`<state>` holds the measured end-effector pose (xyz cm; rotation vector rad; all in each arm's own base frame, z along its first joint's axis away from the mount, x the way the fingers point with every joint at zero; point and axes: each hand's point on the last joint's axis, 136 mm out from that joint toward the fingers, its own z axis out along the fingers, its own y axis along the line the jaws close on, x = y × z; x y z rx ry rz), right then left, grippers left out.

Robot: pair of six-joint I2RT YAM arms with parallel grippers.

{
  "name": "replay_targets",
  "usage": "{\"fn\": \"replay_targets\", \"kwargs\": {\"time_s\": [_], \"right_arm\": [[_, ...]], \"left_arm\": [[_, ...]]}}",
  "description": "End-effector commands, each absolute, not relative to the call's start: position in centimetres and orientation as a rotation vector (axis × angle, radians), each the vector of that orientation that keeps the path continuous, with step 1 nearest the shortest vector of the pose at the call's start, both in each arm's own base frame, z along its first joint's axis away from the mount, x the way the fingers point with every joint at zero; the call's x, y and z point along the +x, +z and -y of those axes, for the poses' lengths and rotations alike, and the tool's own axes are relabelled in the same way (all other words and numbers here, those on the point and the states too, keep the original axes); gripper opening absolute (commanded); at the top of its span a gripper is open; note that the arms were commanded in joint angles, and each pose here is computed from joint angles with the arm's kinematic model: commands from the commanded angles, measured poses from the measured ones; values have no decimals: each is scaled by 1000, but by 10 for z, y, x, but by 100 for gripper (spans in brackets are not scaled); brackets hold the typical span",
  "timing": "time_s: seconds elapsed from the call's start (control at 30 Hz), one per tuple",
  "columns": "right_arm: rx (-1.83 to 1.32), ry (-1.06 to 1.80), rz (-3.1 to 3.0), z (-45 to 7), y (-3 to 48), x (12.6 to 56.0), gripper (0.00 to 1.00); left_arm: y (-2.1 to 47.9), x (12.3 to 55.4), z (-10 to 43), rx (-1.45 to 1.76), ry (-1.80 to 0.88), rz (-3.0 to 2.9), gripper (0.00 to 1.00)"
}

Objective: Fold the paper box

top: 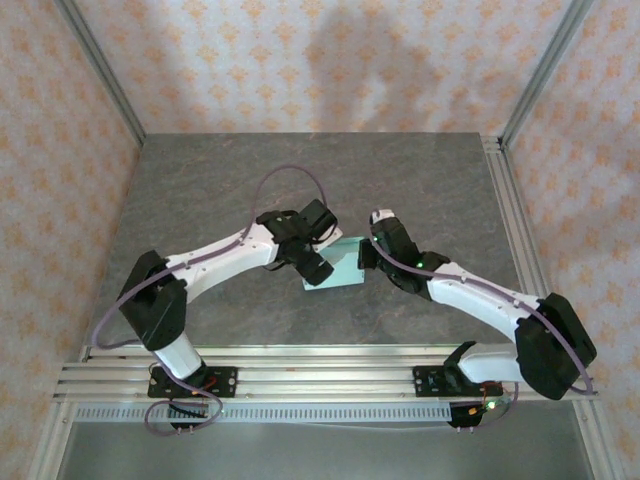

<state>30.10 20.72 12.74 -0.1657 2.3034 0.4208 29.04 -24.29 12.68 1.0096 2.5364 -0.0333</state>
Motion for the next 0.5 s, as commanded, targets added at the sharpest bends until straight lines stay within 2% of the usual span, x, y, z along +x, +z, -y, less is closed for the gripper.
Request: {"fn": "replay_targets", "kwargs": {"time_s": [0.0, 0.13, 0.23, 0.37, 0.47], "right_arm": [[-174, 390, -2227, -202, 141, 306, 0], [-190, 359, -2183, -198, 151, 308, 0], [-197, 350, -2167, -196, 150, 307, 0], [-191, 351, -2141, -191, 153, 304, 0], [-186, 359, -2140, -192, 147, 304, 0]], "left_arm": [[164, 294, 242, 845, -89, -2447, 97], [189, 296, 223, 674, -63, -2406, 97], [198, 292, 207, 565, -38, -2403, 92], [196, 285, 195, 444, -46, -2425, 85], [189, 281, 197, 416, -88, -2451, 84]]}}
